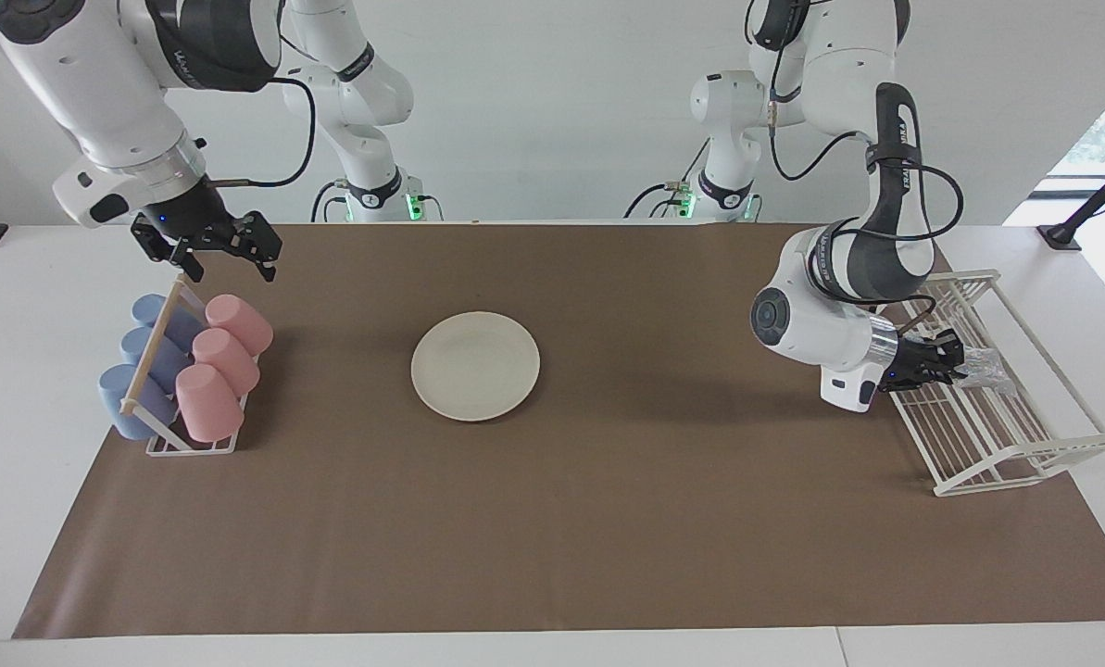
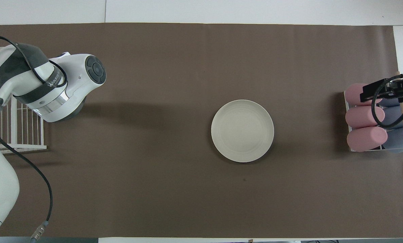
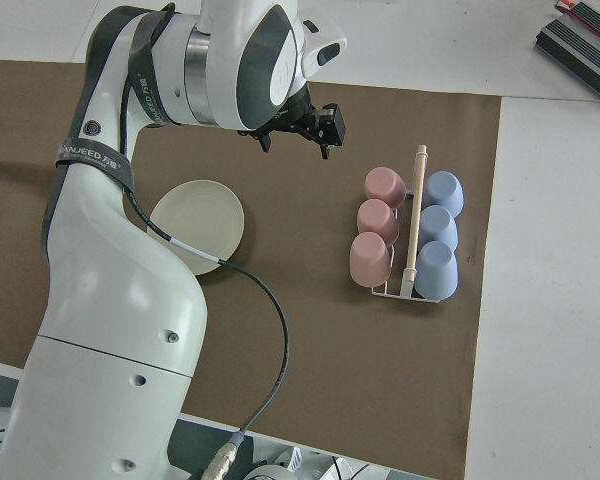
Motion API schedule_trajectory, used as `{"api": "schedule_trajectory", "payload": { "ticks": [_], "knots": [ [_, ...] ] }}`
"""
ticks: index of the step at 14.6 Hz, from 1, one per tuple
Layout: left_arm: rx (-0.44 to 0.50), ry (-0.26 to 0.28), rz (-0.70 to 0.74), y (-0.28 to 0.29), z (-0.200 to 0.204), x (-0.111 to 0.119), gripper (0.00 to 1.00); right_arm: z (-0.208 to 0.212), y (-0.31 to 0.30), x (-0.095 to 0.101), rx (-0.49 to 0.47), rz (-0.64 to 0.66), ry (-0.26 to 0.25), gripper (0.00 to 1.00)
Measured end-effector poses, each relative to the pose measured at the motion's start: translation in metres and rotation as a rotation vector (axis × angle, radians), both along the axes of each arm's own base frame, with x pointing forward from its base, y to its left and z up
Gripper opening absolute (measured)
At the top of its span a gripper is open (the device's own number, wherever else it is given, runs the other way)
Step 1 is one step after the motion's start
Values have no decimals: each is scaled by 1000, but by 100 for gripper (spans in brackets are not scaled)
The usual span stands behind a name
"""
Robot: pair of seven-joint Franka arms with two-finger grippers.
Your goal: Wipe plate with sponge
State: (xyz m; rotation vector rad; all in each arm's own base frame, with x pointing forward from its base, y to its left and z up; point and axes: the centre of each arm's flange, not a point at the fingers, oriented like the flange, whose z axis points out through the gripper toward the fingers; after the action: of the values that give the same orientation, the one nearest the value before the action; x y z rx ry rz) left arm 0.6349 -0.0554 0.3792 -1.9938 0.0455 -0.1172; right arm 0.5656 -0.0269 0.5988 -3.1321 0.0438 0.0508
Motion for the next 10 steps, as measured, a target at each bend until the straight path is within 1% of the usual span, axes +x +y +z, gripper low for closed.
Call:
{"api": "schedule_trajectory", "payload": {
  "ticks": [1,2,4,5,6,8,10],
  "knots": [
    [-2,-1,0,-1,0,0,42,0,1,0,0,2,0,100],
    [-4,-2,0,-1,1,0,56,0,2,0,0,3,0,100],
    [-9,-6,2,-2,3,1,77,0,2,0,0,4,0,100],
    [-16,-7,6,-2,3,1,90,1,3,0,0,4,-1,100],
    [-31,-9,15,-2,5,2,99,1,3,0,0,4,-2,100],
    [-101,-21,53,-5,15,3,100,2,3,-1,0,6,-3,100],
    [-237,-12,96,-9,43,3,100,2,7,-1,0,13,-4,100]
  ]
}}
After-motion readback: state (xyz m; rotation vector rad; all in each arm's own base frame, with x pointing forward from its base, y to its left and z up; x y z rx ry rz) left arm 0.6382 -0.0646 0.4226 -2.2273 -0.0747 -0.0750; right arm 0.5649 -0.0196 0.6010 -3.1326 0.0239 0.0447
